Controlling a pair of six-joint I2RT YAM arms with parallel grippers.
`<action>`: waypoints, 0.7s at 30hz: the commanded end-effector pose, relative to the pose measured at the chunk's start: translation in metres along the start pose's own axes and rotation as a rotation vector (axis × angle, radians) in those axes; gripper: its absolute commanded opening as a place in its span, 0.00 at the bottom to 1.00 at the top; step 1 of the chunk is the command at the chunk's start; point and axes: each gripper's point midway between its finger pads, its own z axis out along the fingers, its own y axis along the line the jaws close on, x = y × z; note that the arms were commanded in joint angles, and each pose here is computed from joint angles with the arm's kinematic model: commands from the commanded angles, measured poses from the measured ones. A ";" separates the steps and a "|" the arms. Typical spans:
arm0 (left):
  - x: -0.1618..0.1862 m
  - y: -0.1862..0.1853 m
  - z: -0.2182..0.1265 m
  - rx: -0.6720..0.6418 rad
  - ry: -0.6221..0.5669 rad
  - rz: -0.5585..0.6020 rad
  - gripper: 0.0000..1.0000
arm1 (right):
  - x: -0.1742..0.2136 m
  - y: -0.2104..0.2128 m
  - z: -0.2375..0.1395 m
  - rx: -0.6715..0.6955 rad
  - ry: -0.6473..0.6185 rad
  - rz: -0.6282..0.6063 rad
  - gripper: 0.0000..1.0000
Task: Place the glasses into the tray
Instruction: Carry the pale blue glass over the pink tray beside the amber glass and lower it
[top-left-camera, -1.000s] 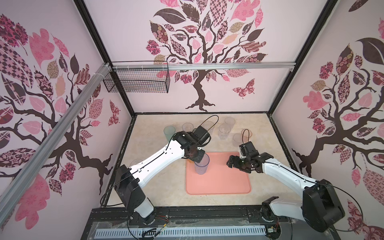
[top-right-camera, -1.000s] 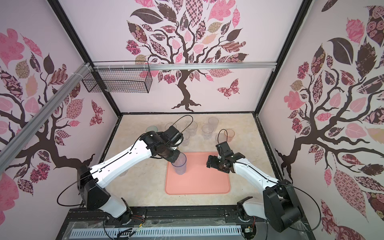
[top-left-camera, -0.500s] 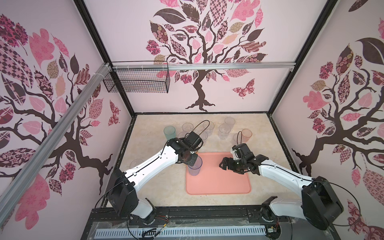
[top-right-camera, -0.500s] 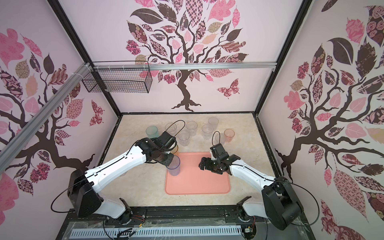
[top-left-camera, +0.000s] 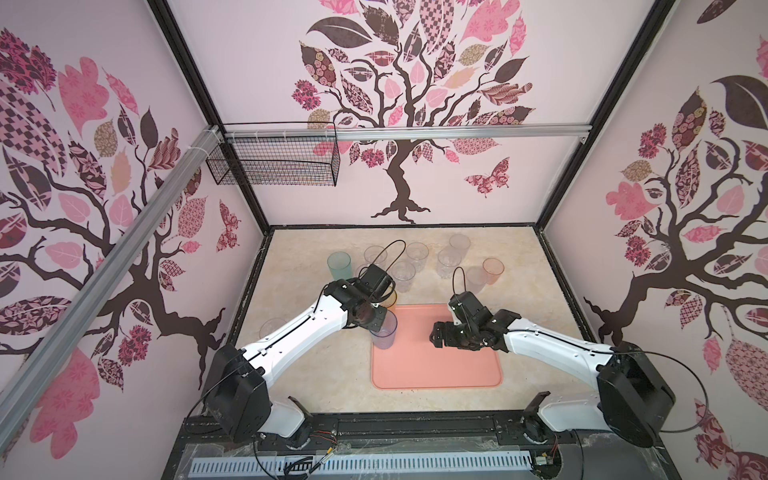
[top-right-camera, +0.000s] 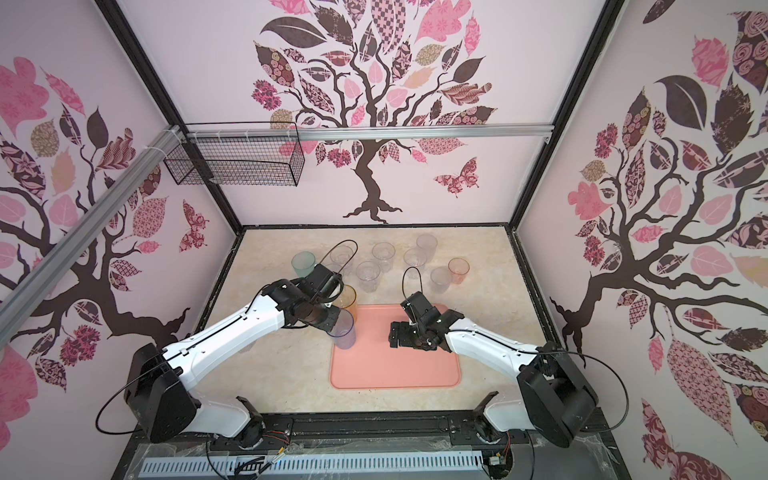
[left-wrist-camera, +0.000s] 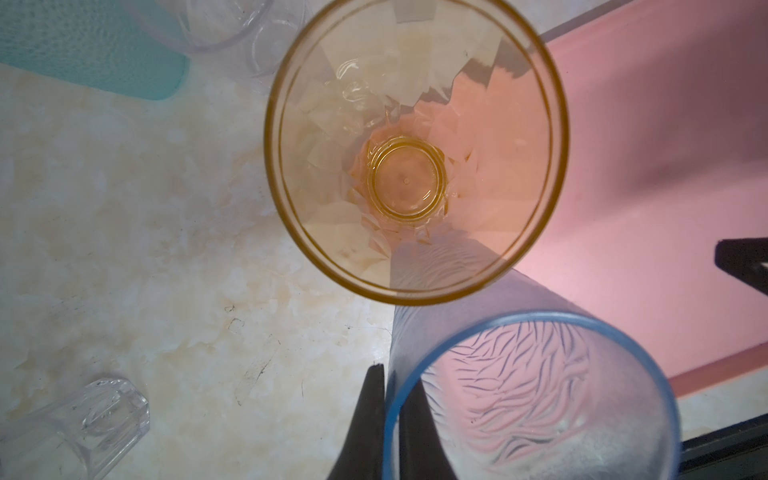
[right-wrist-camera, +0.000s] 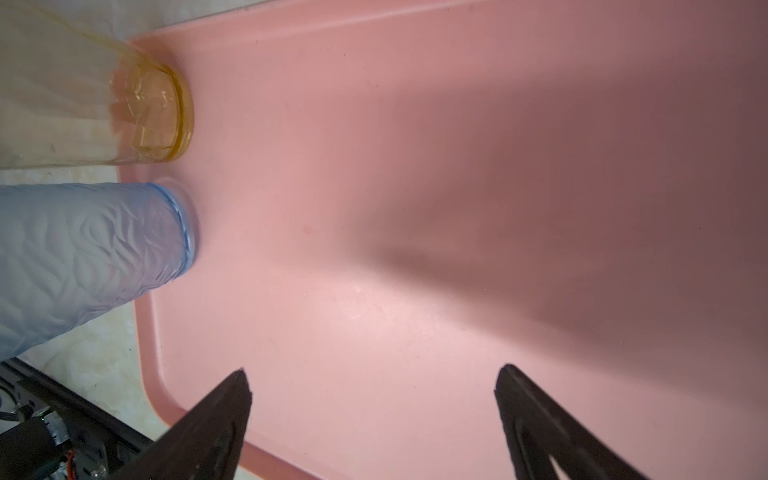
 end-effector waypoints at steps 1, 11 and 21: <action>0.003 0.003 0.000 -0.004 -0.013 -0.002 0.00 | -0.002 0.004 -0.002 0.086 -0.021 -0.058 0.95; 0.001 0.003 -0.002 0.000 -0.002 0.001 0.03 | 0.011 0.034 -0.002 0.099 -0.025 -0.225 0.95; 0.000 -0.003 -0.004 0.033 0.035 0.043 0.03 | 0.007 0.043 0.002 0.086 -0.033 -0.250 0.95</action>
